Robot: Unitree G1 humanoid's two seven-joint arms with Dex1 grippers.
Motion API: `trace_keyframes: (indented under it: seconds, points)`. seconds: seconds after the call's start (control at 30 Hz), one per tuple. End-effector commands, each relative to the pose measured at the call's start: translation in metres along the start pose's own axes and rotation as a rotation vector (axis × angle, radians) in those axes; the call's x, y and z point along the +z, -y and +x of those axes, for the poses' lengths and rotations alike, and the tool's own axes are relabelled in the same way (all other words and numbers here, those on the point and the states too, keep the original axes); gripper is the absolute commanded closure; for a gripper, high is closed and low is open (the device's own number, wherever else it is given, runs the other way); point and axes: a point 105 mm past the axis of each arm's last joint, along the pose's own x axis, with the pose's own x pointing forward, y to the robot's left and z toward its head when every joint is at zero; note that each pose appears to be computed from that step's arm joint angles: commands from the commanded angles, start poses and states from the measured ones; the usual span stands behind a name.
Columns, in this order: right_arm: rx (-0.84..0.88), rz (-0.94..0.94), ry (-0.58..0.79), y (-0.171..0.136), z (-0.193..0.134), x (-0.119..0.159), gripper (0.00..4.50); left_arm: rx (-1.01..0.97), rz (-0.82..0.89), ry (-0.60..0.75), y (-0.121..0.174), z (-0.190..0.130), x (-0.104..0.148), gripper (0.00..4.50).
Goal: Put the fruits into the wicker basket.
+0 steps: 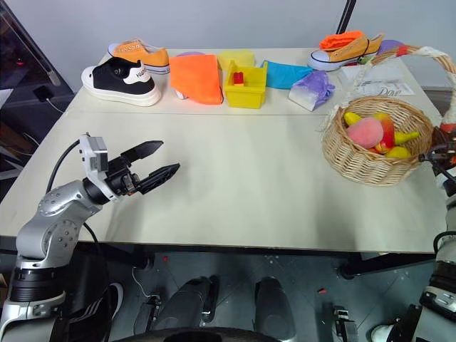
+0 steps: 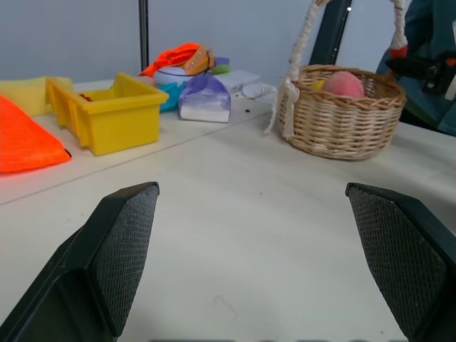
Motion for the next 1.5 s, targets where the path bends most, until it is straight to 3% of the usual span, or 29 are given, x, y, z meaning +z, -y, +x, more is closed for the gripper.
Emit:
trace_keyframes:
  seconds: [0.03, 0.07, 0.1, 0.3, 0.33, 0.57, 0.7, 0.97, 1.07, 1.23, 1.3, 1.4, 1.5]
  points:
    - [0.02, 0.048, 0.101, -0.005, 0.001, 0.02, 4.47, -0.003, 0.045, 0.025, 0.001, 0.0, 0.01, 0.0]
    - [0.023, 0.064, 0.101, -0.006, 0.002, 0.019, 3.57, -0.002, 0.045, 0.024, 0.001, 0.0, 0.01, 0.0]
    - [0.017, 0.053, 0.104, -0.007, 0.003, 0.019, 3.24, 0.001, 0.044, 0.024, 0.001, 0.0, 0.01, 0.0]
    - [0.02, 0.052, 0.106, -0.01, 0.007, 0.02, 0.28, 0.008, 0.037, 0.011, 0.002, -0.005, 0.008, 0.0]
    - [0.017, 0.052, 0.117, -0.009, 0.008, 0.023, 0.01, 0.006, 0.036, 0.011, 0.002, -0.005, 0.008, 0.0]
    - [0.005, 0.065, 0.284, -0.008, -0.01, 0.067, 0.01, 0.0, 0.034, 0.011, 0.002, -0.005, 0.007, 0.0]
    - [0.217, 0.024, 0.307, -0.049, -0.033, 0.079, 0.01, -0.007, 0.032, 0.009, 0.001, -0.005, 0.005, 0.0]
    - [0.669, 0.121, 0.282, -0.17, -0.064, 0.088, 0.01, -0.044, 0.04, -0.019, 0.003, -0.003, -0.002, 0.0]
    - [0.773, 0.103, 0.268, -0.202, -0.065, 0.082, 0.01, -0.015, 0.037, -0.018, 0.0, -0.008, -0.002, 0.0]
    - [1.024, 0.112, 0.156, -0.263, -0.072, 0.049, 0.01, 0.27, 0.074, -0.041, -0.033, -0.026, -0.004, 0.0]
    - [1.089, 0.112, 0.13, -0.276, -0.077, 0.039, 0.01, 0.407, 0.116, -0.05, -0.048, -0.036, -0.004, 0.0]
    - [1.164, 0.091, 0.107, -0.287, -0.078, 0.026, 0.01, 0.595, 0.126, -0.167, -0.07, -0.057, -0.022, 0.0]
    - [1.245, 0.089, 0.094, -0.291, -0.079, 0.021, 0.01, 0.712, 0.135, -0.14, -0.08, -0.074, -0.022, 0.0]
